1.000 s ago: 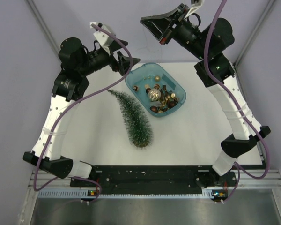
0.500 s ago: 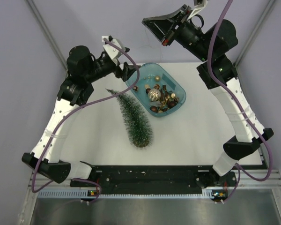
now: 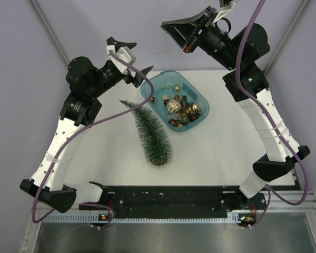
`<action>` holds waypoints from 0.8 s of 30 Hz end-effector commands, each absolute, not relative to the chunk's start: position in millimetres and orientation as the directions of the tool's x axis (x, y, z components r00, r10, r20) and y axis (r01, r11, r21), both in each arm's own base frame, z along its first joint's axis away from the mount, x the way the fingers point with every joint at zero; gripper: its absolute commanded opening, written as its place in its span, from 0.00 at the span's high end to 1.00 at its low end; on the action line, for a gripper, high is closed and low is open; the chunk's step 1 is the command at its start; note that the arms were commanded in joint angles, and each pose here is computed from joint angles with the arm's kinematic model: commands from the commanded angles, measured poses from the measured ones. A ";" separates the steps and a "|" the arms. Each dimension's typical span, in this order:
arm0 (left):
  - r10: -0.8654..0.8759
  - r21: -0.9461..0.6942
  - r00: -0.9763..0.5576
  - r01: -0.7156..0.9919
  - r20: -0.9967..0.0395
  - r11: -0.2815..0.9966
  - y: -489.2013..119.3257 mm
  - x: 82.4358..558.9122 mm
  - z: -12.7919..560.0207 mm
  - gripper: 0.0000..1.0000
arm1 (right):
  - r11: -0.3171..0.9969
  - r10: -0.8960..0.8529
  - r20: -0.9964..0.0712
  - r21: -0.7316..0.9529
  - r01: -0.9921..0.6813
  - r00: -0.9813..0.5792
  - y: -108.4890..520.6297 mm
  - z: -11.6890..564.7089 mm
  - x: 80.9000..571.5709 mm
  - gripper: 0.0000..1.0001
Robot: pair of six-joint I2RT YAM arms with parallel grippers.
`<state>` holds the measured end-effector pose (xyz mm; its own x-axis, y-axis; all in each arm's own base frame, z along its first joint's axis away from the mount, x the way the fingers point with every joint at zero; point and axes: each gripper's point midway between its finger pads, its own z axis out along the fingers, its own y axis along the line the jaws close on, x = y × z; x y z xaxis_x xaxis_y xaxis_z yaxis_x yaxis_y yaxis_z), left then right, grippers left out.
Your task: Decorate the small christmas tree
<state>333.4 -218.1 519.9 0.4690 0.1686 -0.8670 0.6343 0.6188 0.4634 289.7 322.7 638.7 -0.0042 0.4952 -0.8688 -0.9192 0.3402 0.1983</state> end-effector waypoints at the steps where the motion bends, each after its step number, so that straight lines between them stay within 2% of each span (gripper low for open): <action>1: 0.199 0.570 0.588 0.556 -0.784 0.605 -220.0 325.1 536.1 0.09 | 0.300 0.545 -0.837 0.139 -0.944 0.050 309.1 667.9 259.1 1.00; 7: 0.264 0.657 0.644 0.502 -0.718 0.562 -231.7 327.0 524.7 0.09 | 0.288 0.549 -0.834 0.134 -0.948 0.049 307.7 669.7 254.2 1.00; 11: 0.245 0.635 0.662 0.445 -0.708 0.632 -228.6 336.6 541.2 0.12 | 0.283 0.546 -0.836 0.133 -0.950 0.045 308.2 668.9 253.2 1.00; 13: 0.210 0.566 0.634 0.434 -0.745 0.701 -221.2 343.7 549.3 0.09 | 0.288 0.550 -0.834 0.128 -0.949 0.054 306.8 671.3 252.7 1.00; 14: 0.178 0.515 0.607 0.441 -0.775 0.735 -217.9 345.8 553.5 0.03 | 0.292 0.552 -0.832 0.123 -0.948 0.062 305.9 673.2 252.5 1.00; 15: 0.145 0.460 0.572 0.456 -0.807 0.762 -215.3 348.7 555.2 0.01 | 0.296 0.554 -0.830 0.122 -0.947 0.066 304.9 675.0 252.4 1.00; 17: 0.093 0.365 0.487 0.501 -0.868 0.785 -213.9 351.5 551.5 0.01 | 0.312 0.563 -0.822 0.117 -0.943 0.085 302.1 681.1 253.4 1.00; 19: 0.069 0.292 0.374 0.582 -0.925 0.759 -221.5 350.1 533.8 0.01 | 0.330 0.579 -0.807 0.100 -0.939 0.118 295.9 692.9 250.5 1.00; 24: 0.057 0.274 0.303 0.749 -0.951 0.604 -251.0 328.3 515.0 0.01 | 0.343 0.618 -0.767 0.067 -0.937 0.172 283.5 719.4 240.3 1.00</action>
<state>349.3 -233.5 518.9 0.3920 0.1227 -0.9118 0.6214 0.6955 0.3607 272.0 308.9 668.6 0.0527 0.5374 -0.8417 -0.9291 0.3354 0.1559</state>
